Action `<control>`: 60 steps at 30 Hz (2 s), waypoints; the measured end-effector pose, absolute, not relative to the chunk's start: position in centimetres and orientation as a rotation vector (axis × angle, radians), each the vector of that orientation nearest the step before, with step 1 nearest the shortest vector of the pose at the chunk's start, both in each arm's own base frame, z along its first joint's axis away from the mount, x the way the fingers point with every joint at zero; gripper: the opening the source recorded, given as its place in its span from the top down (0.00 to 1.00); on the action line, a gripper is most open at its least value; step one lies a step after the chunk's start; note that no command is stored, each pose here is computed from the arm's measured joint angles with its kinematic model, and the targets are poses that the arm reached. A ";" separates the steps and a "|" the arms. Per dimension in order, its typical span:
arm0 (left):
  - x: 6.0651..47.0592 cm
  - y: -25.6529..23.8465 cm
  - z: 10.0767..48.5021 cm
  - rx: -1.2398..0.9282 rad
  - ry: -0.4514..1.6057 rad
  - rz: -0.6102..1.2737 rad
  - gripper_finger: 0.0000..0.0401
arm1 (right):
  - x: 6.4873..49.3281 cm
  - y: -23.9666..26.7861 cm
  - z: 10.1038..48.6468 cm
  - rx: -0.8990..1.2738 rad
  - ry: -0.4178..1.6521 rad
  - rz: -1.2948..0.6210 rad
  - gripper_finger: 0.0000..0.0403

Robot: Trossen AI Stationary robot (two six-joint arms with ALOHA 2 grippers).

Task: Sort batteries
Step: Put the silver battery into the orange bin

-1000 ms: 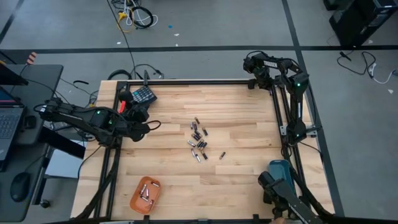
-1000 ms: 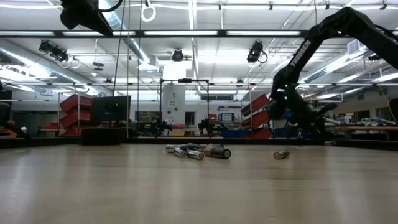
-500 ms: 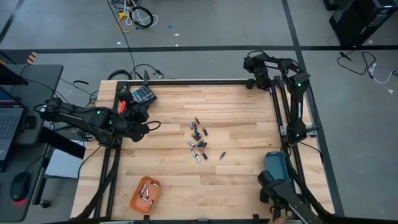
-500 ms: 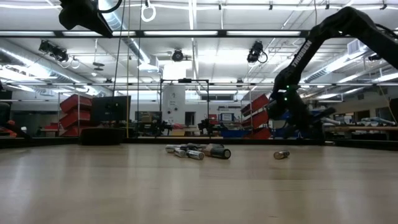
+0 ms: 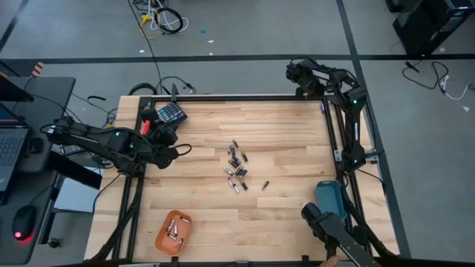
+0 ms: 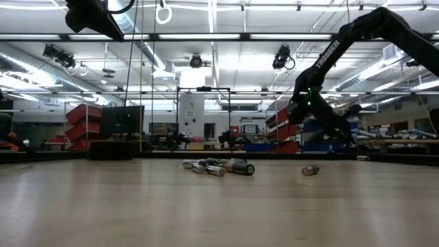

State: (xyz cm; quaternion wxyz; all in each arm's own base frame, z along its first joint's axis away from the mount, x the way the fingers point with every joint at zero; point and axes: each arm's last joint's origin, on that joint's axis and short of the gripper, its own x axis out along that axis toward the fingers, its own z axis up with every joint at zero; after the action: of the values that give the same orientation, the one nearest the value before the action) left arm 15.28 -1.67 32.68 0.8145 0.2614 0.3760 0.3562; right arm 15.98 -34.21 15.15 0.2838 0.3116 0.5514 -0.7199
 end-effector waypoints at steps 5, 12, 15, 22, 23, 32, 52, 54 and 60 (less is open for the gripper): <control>15.2 -1.6 32.6 0.565 0.813 0.759 0.78 | 16.3 -33.6 15.1 0.886 1.524 -1.871 0.94; 15.2 -1.6 32.6 0.560 0.812 0.762 0.78 | 16.2 -32.6 13.6 0.823 1.555 -1.903 0.94; 15.2 -1.6 32.6 0.561 0.813 0.761 0.78 | 16.2 -32.5 13.5 0.810 1.565 -1.902 0.94; 15.0 -1.6 32.5 0.543 0.813 0.772 0.78 | 16.2 -32.1 12.4 0.784 1.662 -1.880 0.94; 15.0 -1.6 32.5 0.538 0.816 0.776 0.78 | 16.2 -32.0 11.7 0.809 1.684 -1.878 0.94; 14.6 -1.5 32.3 0.529 0.836 0.789 0.78 | 15.2 -32.7 11.6 1.004 1.699 -1.802 0.94; 14.6 -1.5 32.4 0.542 0.839 0.783 0.78 | 15.1 -33.6 16.0 1.290 1.623 -1.010 0.92; 14.6 -1.5 32.4 0.538 0.837 0.785 0.78 | 15.4 -33.3 17.6 1.220 1.611 -1.069 0.92; 14.6 -1.5 32.4 0.521 0.829 0.792 0.78 | 16.4 -32.0 21.7 1.083 1.506 -1.200 0.93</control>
State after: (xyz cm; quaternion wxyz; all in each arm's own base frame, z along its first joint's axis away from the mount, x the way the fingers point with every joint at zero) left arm 14.63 -1.50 32.35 0.8084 0.2436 0.3875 0.3702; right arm 16.43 -31.98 21.73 0.4495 0.4378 0.6090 -0.4852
